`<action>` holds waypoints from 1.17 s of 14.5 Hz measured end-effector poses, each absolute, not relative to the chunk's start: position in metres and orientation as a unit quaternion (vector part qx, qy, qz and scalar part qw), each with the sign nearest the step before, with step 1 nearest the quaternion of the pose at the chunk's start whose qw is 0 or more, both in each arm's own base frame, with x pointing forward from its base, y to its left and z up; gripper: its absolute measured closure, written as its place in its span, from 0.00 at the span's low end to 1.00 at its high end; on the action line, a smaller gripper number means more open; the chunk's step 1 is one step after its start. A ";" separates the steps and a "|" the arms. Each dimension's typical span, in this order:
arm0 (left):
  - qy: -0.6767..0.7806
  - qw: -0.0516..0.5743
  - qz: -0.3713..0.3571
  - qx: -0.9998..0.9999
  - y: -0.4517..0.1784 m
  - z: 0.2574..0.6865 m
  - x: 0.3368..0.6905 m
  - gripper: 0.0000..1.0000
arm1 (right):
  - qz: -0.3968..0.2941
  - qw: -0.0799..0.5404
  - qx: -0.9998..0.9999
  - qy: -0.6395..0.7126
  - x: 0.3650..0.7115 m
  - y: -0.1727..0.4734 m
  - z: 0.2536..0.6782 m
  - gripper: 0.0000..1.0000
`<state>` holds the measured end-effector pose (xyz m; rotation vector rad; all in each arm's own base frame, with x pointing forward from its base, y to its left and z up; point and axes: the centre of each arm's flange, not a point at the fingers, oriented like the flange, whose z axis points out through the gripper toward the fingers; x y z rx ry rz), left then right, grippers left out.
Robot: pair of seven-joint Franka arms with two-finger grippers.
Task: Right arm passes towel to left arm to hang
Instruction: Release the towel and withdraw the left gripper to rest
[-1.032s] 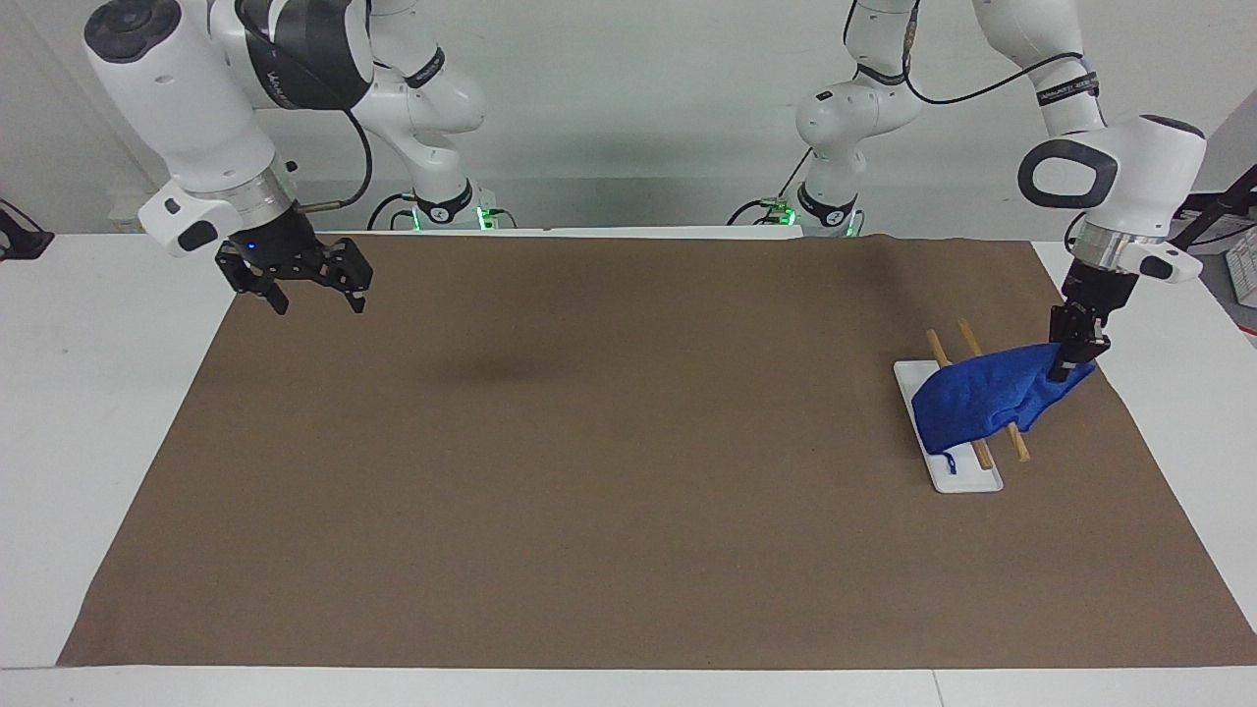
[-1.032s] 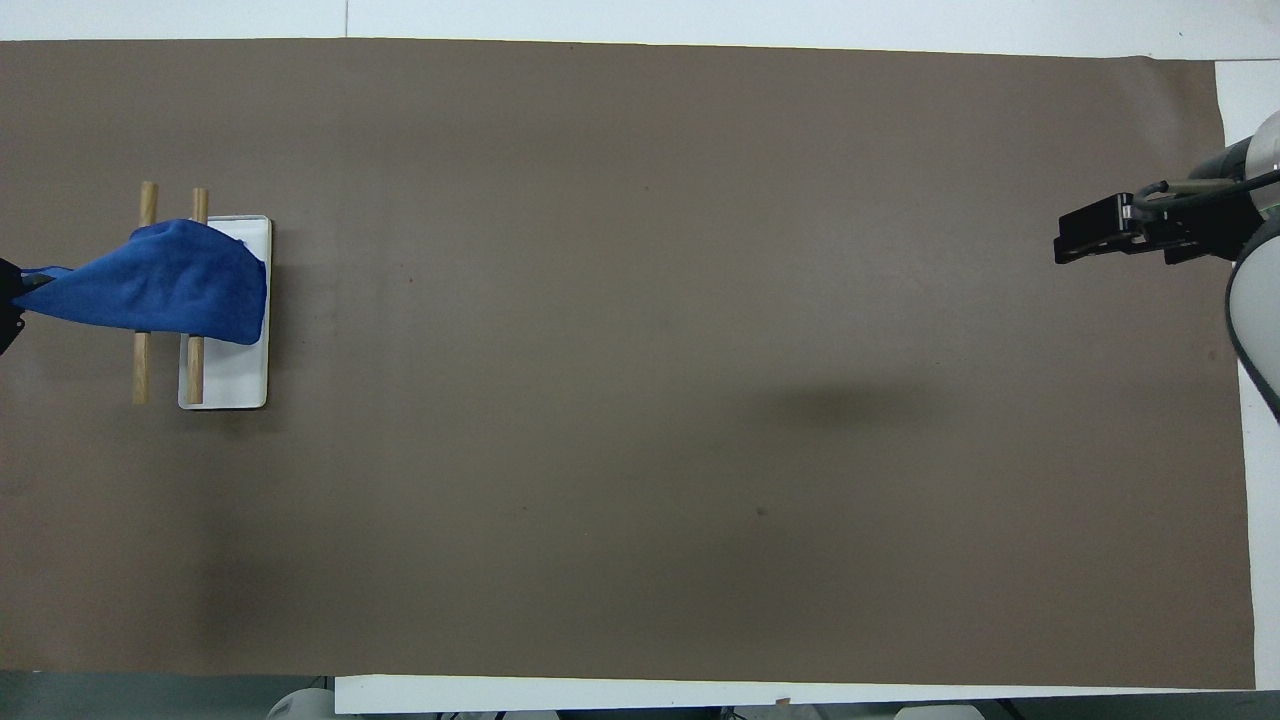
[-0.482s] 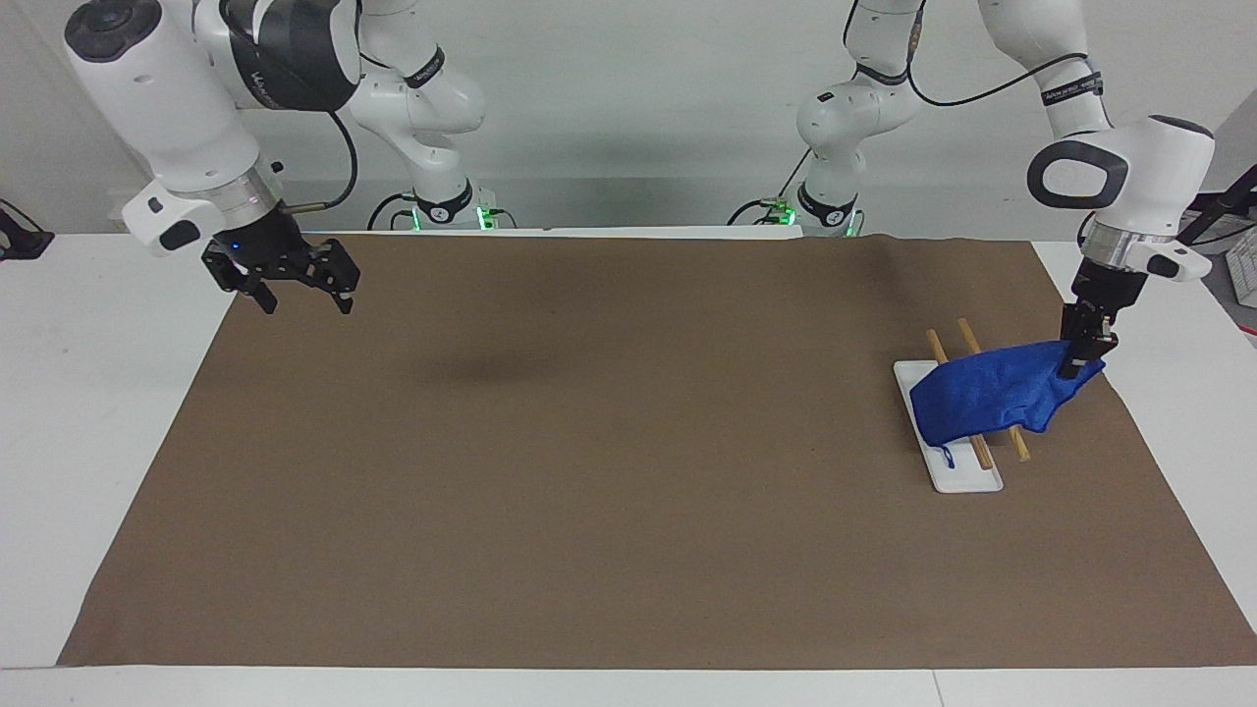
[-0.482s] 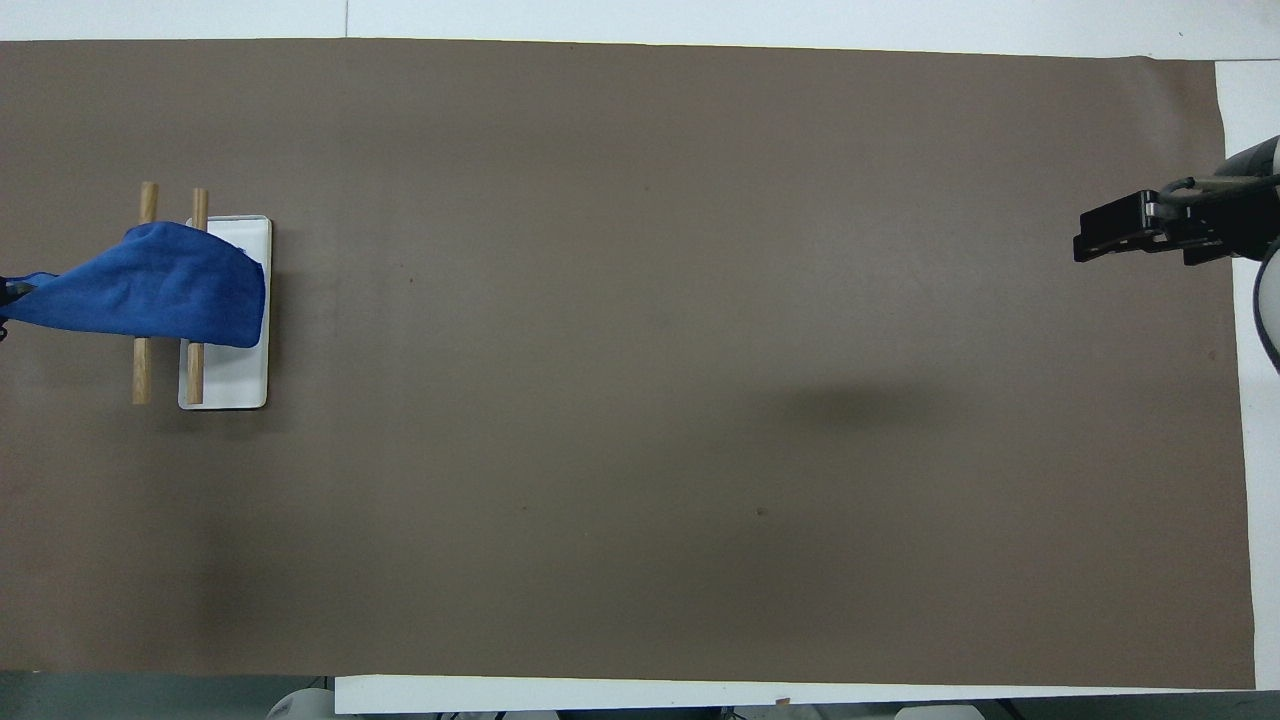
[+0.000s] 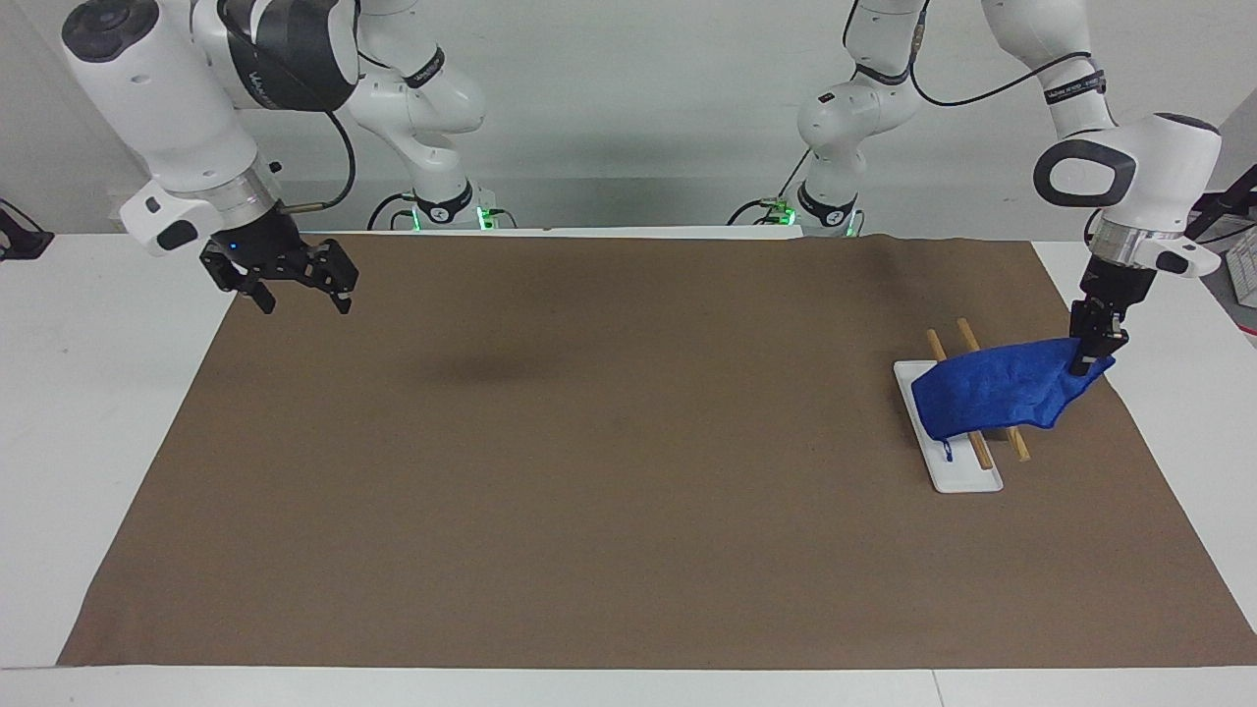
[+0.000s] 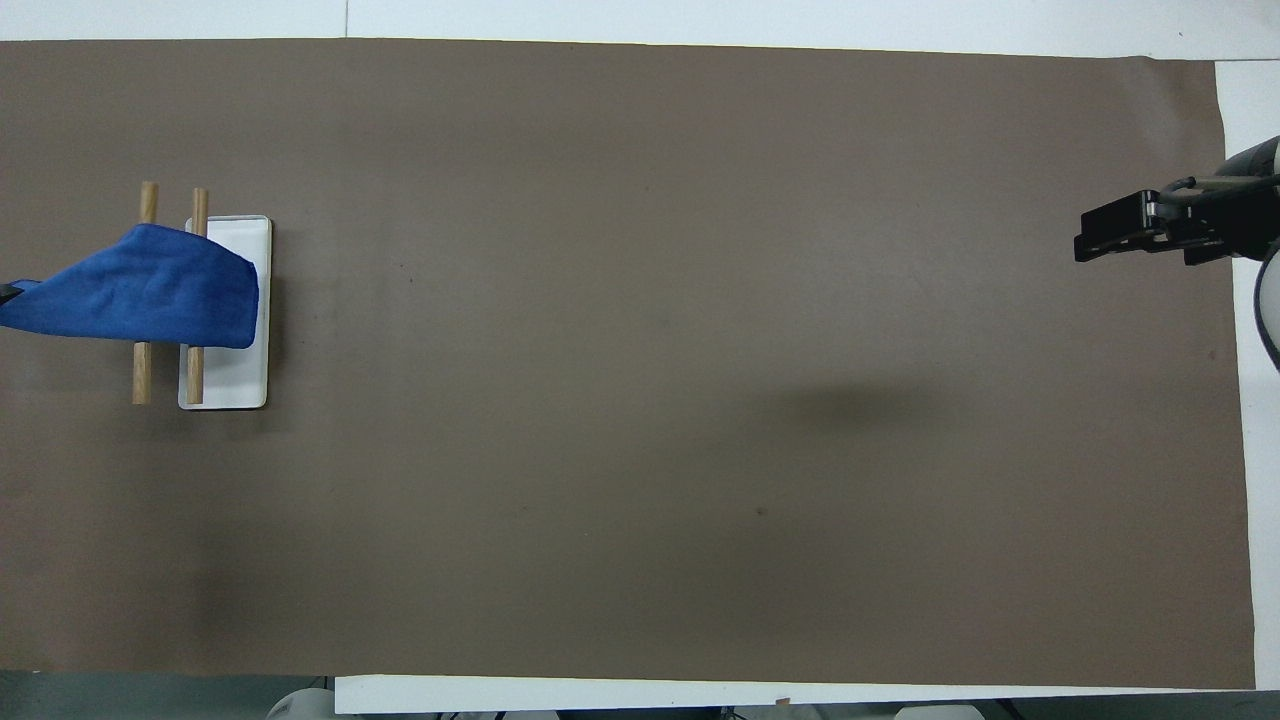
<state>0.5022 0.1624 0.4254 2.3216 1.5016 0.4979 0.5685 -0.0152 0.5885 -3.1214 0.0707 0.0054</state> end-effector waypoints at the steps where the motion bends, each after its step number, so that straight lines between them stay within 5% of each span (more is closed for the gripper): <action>1: 0.527 0.165 0.175 0.815 0.162 0.425 0.502 0.66 | 0.002 0.010 -1.000 0.023 0.568 -0.016 0.589 0.00; 7: 0.492 0.143 0.177 0.840 0.160 0.449 0.514 0.00 | 0.001 0.010 -1.000 0.026 0.568 -0.020 0.589 0.00; 17: 0.330 0.041 0.076 0.940 0.082 0.601 0.542 0.00 | -0.006 0.009 -1.000 0.026 0.561 -0.019 0.601 0.00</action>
